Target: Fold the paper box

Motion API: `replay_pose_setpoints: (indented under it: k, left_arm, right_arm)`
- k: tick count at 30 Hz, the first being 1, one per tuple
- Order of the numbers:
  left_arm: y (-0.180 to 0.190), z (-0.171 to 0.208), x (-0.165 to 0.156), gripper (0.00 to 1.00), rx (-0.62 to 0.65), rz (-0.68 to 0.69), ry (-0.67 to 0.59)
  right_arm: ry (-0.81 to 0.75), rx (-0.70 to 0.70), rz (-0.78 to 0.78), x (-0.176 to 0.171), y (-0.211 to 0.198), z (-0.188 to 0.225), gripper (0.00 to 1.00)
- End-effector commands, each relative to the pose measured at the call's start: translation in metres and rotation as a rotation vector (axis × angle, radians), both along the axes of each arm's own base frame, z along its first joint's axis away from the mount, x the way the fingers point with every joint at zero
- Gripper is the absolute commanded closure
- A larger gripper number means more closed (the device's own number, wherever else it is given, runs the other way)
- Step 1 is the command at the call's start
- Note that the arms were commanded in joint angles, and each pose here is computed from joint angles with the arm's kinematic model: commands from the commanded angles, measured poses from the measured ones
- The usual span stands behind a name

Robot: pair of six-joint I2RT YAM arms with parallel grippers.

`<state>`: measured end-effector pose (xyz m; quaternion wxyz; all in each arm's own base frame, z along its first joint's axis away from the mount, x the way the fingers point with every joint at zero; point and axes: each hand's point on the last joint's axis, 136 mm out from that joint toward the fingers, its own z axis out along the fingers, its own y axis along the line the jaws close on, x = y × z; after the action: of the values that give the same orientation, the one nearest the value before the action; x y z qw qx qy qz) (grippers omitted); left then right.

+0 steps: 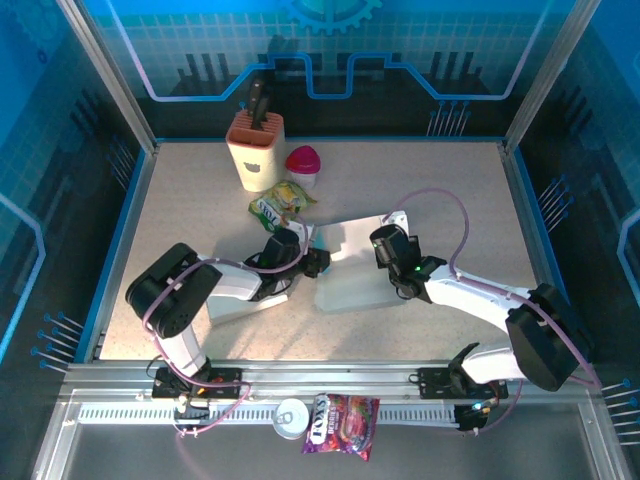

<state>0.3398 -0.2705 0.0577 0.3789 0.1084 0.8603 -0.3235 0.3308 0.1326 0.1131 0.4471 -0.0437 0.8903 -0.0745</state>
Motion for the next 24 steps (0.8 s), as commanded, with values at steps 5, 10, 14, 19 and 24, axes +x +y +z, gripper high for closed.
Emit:
replay_pose_setpoints:
  k: [5,10,14,19,24]
  left_arm:
    - [-0.021,0.044,-0.027,0.57,-0.135,-0.261,-0.131]
    - [-0.018,0.046,-0.037,0.43,-0.134,-0.315,-0.152]
    - [-0.009,0.043,-0.037,0.38,-0.118,-0.299,-0.144]
    - [-0.002,0.046,-0.04,0.37,-0.114,-0.292,-0.154]
    - [0.005,0.051,-0.044,0.36,-0.116,-0.289,-0.168]
  right_arm:
    - [0.019,0.03,0.026,0.008,0.004,0.001,1.0]
    - [0.029,0.037,0.023,0.009,0.001,-0.002,1.0]
    - [0.03,0.039,0.022,0.009,0.0,-0.001,1.0]
    - [0.036,0.035,0.021,0.01,0.0,-0.002,1.0]
    - [0.045,0.039,0.017,0.01,0.0,-0.004,1.0]
